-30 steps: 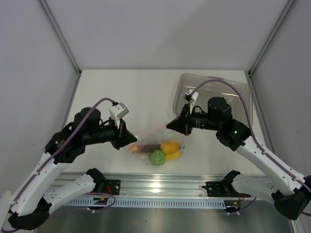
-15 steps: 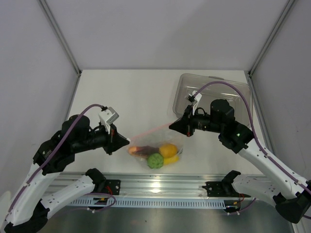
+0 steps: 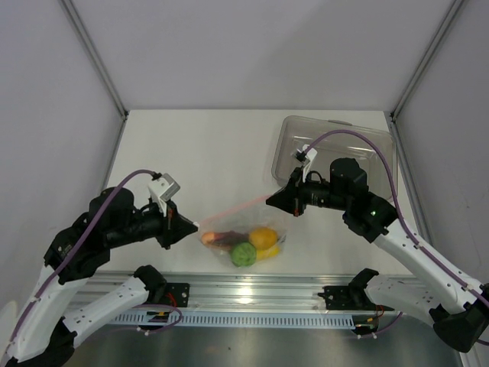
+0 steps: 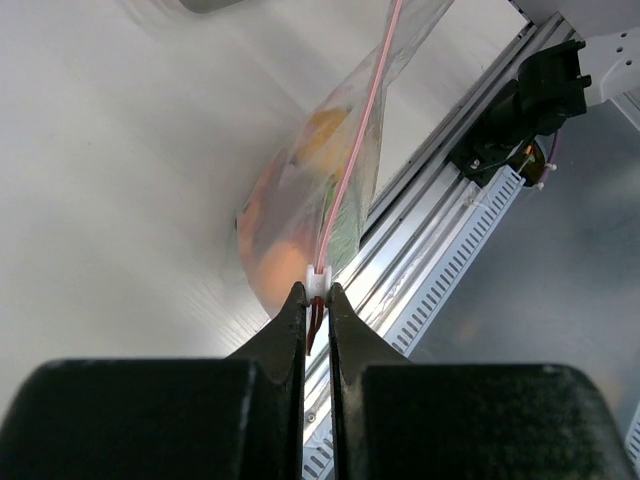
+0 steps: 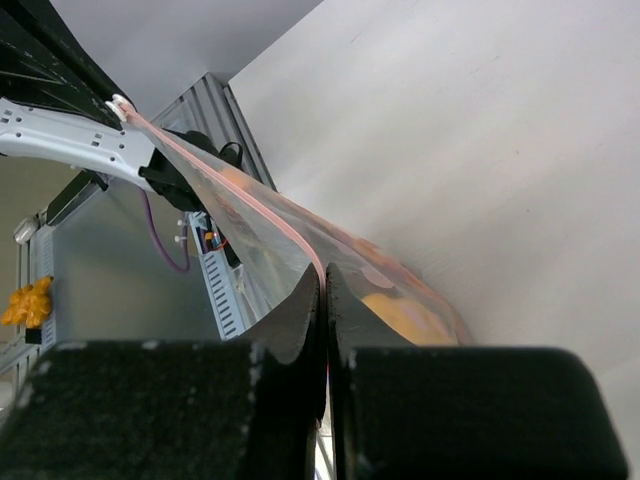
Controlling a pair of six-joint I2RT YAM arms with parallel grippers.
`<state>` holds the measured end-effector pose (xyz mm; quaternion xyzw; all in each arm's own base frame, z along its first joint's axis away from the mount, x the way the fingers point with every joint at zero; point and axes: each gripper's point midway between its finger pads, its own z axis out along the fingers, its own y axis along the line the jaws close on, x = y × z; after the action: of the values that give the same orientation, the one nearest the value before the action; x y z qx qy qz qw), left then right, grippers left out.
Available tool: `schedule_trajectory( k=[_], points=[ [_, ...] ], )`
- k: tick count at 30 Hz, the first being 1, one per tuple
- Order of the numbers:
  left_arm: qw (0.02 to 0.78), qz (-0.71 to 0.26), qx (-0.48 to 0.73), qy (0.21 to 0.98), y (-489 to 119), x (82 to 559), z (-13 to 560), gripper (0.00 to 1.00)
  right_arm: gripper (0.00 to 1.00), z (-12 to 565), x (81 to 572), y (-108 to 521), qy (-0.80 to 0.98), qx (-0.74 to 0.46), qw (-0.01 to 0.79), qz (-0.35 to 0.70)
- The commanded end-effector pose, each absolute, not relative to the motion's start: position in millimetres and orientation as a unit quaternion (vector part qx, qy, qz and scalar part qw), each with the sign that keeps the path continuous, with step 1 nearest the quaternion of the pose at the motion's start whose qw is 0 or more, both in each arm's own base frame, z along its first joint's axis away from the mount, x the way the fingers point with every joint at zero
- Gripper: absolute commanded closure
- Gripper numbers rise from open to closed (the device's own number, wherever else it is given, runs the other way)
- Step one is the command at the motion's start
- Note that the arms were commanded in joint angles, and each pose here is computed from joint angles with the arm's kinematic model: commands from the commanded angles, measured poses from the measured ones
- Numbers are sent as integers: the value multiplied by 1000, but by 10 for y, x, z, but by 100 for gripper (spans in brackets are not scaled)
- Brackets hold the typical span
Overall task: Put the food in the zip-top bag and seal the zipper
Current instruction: Zip the zipper food storage bag at the center of the board.
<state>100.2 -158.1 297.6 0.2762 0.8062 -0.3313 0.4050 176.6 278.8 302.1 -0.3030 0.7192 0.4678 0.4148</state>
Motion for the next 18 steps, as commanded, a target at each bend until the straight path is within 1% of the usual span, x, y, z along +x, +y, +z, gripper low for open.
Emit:
schedule_trajectory(
  k=[1, 6, 9, 11, 12, 13, 14, 16, 18],
  points=[
    [414, -328, 260, 808, -1498, 968, 3045, 99, 100, 3076, 1865, 2756, 717, -288, 436, 461],
    [418, -322, 255, 810, -1468, 979, 3047, 99, 100, 3088, 1884, 2767, 717, -287, 436, 462],
    [421, -319, 253, 811, -1460, 994, 3048, 97, 100, 3093, 1900, 2791, 717, -285, 434, 465],
    [425, -312, 245, 813, -1449, 1034, 3045, 87, 100, 3073, 1936, 2822, 719, -282, 431, 467],
    [427, -309, 241, 815, -1444, 1054, 3048, 79, 100, 3074, 1952, 2833, 720, -280, 430, 467],
    [430, -305, 234, 817, -1431, 1079, 3045, 64, 100, 3076, 1980, 2851, 721, -278, 430, 466],
    [441, -289, 223, 820, -1381, 1138, 3055, 56, 100, 3081, 2010, 2868, 722, -276, 431, 466],
    [454, -266, 205, 825, -1309, 1223, 3059, 40, 100, 3050, 2112, 2928, 731, -268, 422, 464],
    [482, -223, 169, 830, -1144, 1368, 3100, 29, 100, 2963, 2269, 2990, 745, -256, 411, 459]
  ],
)
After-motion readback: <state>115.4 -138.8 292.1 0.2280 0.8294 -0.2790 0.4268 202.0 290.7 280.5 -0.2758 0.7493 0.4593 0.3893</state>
